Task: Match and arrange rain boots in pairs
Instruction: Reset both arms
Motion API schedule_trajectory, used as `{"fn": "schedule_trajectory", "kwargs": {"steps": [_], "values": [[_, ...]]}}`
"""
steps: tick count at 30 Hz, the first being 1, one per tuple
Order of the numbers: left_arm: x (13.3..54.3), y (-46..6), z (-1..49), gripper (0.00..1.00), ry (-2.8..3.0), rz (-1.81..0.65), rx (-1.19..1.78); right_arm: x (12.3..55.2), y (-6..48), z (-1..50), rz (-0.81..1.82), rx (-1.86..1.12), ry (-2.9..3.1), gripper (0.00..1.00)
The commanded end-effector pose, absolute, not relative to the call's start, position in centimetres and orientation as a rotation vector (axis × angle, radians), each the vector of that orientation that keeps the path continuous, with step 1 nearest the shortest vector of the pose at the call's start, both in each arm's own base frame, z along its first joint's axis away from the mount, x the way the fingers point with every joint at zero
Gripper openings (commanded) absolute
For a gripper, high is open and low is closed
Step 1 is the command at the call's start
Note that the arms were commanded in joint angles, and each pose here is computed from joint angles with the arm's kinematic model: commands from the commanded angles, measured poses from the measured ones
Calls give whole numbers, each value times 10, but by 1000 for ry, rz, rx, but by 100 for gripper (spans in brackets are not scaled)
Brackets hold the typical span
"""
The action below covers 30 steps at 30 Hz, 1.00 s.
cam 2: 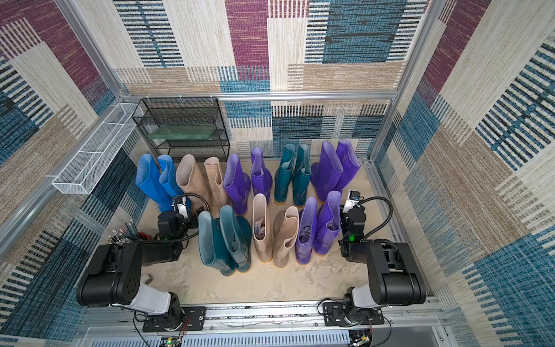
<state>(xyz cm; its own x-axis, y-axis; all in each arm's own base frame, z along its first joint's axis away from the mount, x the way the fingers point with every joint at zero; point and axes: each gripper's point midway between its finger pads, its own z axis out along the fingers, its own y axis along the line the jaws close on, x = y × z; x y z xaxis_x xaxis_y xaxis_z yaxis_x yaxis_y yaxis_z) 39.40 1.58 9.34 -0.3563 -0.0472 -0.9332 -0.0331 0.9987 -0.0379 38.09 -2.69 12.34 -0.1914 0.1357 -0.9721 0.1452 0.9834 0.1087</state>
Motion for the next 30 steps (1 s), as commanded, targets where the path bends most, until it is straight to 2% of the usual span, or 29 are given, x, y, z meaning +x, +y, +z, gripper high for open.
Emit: {"fn": "schedule_trajectory", "kwargs": {"steps": [1,30], "values": [[396,18,93,99,1949,-3,-59,380,-39,137,-74,267,1697,95],[403,9,90,99,1994,-39,-6,380,-37,138,-105,268,1691,95]]}}
